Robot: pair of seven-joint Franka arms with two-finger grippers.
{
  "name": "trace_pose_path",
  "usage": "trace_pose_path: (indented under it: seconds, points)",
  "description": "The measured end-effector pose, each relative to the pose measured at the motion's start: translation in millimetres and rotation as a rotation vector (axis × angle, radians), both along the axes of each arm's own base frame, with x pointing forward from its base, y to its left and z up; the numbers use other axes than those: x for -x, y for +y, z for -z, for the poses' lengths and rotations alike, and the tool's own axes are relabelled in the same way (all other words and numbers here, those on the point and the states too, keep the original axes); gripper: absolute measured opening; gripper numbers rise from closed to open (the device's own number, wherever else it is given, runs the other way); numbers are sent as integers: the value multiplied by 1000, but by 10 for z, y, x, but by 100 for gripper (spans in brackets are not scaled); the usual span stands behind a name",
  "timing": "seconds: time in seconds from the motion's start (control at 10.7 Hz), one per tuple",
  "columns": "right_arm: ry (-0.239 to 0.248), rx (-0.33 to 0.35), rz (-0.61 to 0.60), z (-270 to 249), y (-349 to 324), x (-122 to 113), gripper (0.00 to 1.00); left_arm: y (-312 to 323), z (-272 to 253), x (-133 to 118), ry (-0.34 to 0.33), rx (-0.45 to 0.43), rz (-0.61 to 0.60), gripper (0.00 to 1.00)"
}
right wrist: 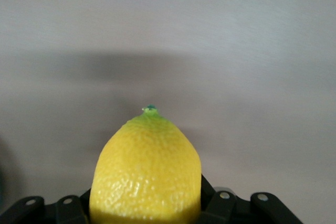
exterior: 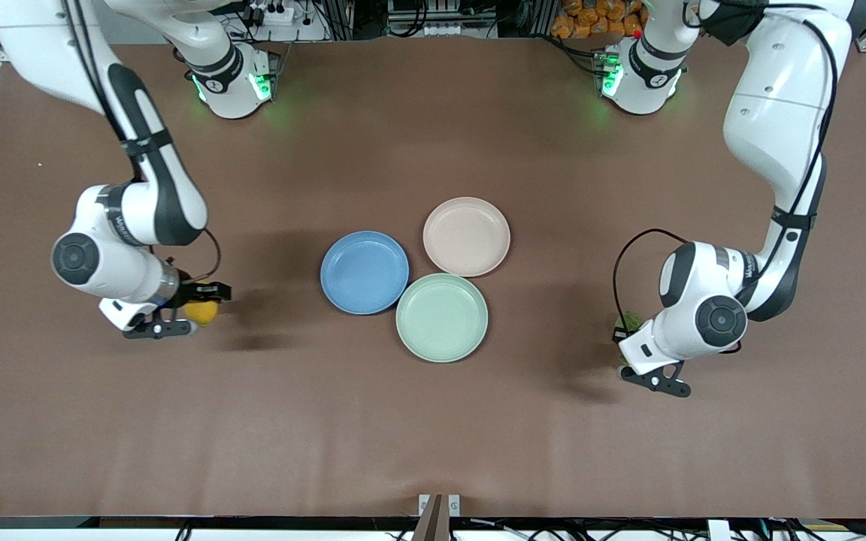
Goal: Place lemon and lettuce in plates
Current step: 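Carry the lemon to the blue plate while the left gripper carries lettuce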
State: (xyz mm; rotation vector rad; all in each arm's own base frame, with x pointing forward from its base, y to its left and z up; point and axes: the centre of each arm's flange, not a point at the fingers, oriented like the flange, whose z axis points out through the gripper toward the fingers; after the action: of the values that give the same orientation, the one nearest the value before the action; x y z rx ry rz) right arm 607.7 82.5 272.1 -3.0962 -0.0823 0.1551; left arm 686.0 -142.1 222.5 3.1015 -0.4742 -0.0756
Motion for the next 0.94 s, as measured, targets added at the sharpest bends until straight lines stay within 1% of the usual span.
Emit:
trace_pose_path:
  seconds: [0.19,0.37,0.66,0.94]
  points:
    - [-17,3,-13,-131,715,52,58,0,-178,125,-3,-7,0,5]
    - [-13,1,-53,-180,1193,166,58,1,-316,301,5,4,-12,5]
    - [-2,-2,-44,-169,1717,374,58,-208,-346,643,-11,41,-10,5]
    - [-9,1,-22,-113,2030,500,58,-571,-301,972,-4,59,-67,5]
